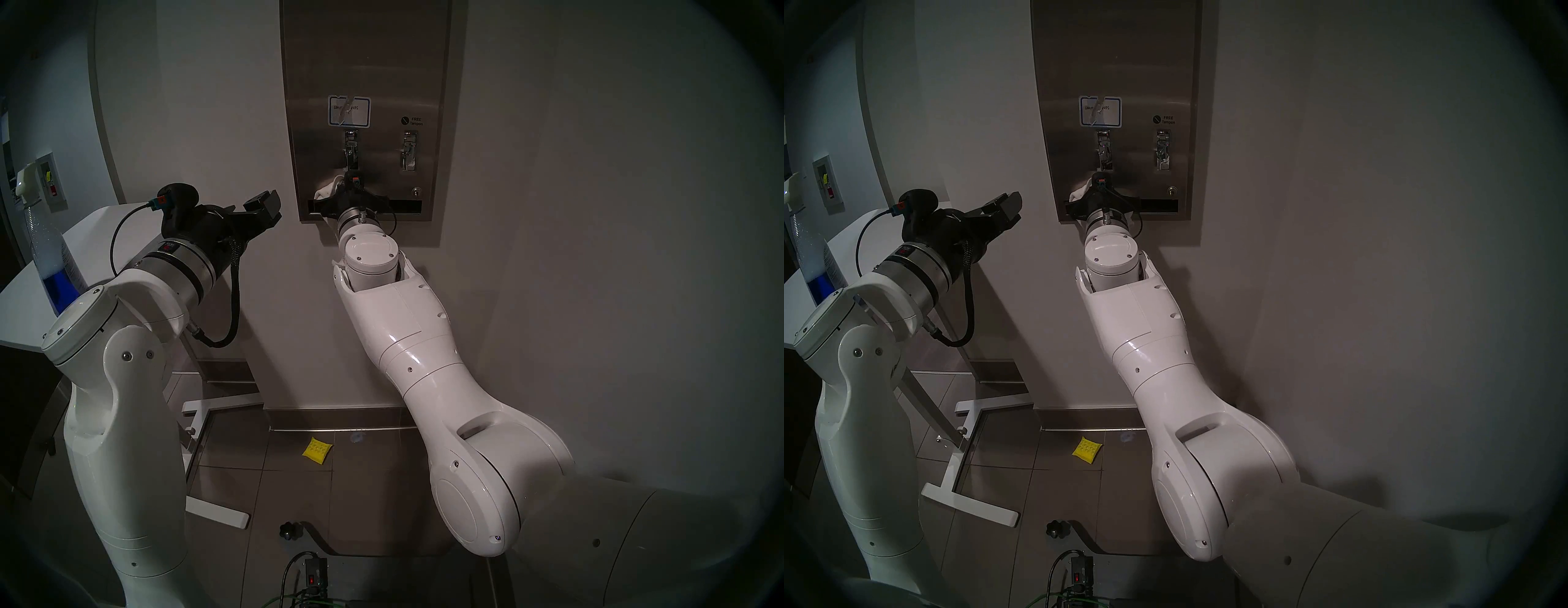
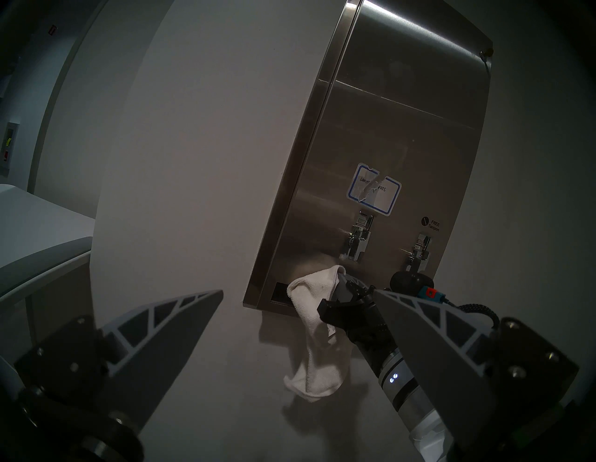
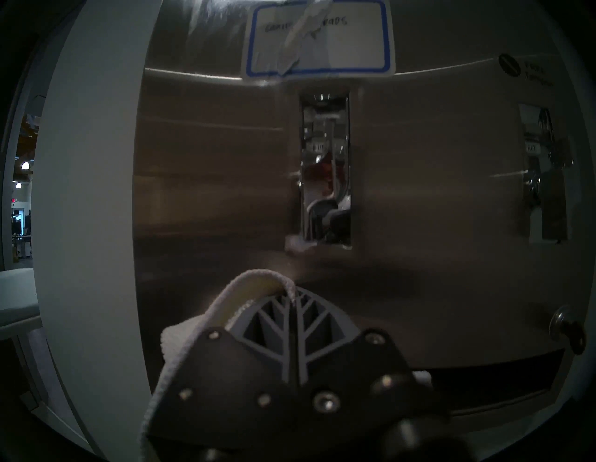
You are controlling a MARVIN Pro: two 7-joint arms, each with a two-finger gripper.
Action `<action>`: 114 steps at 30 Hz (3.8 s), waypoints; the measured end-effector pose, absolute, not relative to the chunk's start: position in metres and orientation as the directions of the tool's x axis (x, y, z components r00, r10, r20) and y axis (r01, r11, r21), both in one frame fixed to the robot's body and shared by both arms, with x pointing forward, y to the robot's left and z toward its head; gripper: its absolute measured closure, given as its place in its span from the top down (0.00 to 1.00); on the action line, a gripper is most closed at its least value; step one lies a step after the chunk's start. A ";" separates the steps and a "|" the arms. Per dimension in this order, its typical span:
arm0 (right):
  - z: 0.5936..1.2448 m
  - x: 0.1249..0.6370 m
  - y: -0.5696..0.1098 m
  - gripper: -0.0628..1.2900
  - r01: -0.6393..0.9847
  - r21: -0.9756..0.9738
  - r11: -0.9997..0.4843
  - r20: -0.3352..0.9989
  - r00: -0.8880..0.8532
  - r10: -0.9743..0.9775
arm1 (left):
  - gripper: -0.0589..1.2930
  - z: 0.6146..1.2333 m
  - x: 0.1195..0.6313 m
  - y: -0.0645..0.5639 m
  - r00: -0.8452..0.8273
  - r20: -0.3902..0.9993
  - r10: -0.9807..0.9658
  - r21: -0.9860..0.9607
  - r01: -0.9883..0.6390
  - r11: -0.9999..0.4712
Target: Pick up the cloth and wipe the surface
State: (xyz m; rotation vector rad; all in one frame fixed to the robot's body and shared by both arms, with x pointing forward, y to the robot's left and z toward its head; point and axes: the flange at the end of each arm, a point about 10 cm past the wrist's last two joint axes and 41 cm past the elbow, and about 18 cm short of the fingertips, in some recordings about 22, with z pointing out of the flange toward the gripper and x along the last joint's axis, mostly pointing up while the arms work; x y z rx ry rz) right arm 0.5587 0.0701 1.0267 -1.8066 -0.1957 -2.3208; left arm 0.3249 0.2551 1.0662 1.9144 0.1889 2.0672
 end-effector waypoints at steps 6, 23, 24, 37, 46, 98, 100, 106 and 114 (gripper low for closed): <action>1.029 0.559 0.070 0.02 0.231 -0.018 -0.973 0.968 -0.240 -0.075 | 0.97 1.066 0.325 0.255 -0.053 0.947 0.317 0.307 -0.140 -0.941; 1.021 0.564 0.073 0.02 0.218 -0.045 -0.975 0.966 -0.238 -0.097 | 0.97 1.066 0.325 0.255 -0.054 0.947 0.317 0.307 -0.141 -0.941; 1.020 0.565 0.073 0.02 0.218 -0.045 -0.975 0.966 -0.239 -0.098 | 0.97 1.066 0.325 0.255 -0.054 0.947 0.317 0.307 -0.141 -0.941; 1.018 0.581 0.069 0.02 0.229 -0.020 -0.973 0.969 -0.236 -0.076 | 0.97 1.066 0.325 0.255 -0.054 0.947 0.317 0.307 -0.141 -0.941; 1.016 0.580 0.064 0.02 0.255 0.028 -0.966 0.950 -0.307 -0.053 | 0.97 1.066 0.325 0.255 -0.054 0.947 0.317 0.307 -0.141 -0.941; 1.097 0.518 -0.017 0.02 0.176 0.055 -0.983 0.731 -0.678 -0.081 | 0.97 1.067 0.325 0.255 -0.054 0.947 0.318 0.308 -0.141 -0.941; 1.091 0.514 -0.018 0.02 0.185 0.053 -0.981 0.741 -0.666 -0.086 | 0.97 1.067 0.325 0.255 -0.054 0.947 0.318 0.308 -0.141 -0.941; 1.080 0.504 -0.022 0.02 0.202 0.047 -0.978 0.761 -0.641 -0.096 | 0.97 1.067 0.325 0.255 -0.054 0.947 0.318 0.308 -0.141 -0.941; 1.064 0.490 -0.031 0.02 0.218 0.041 -0.975 0.802 -0.590 -0.098 | 0.97 1.067 0.325 0.255 -0.054 0.947 0.318 0.308 -0.141 -0.941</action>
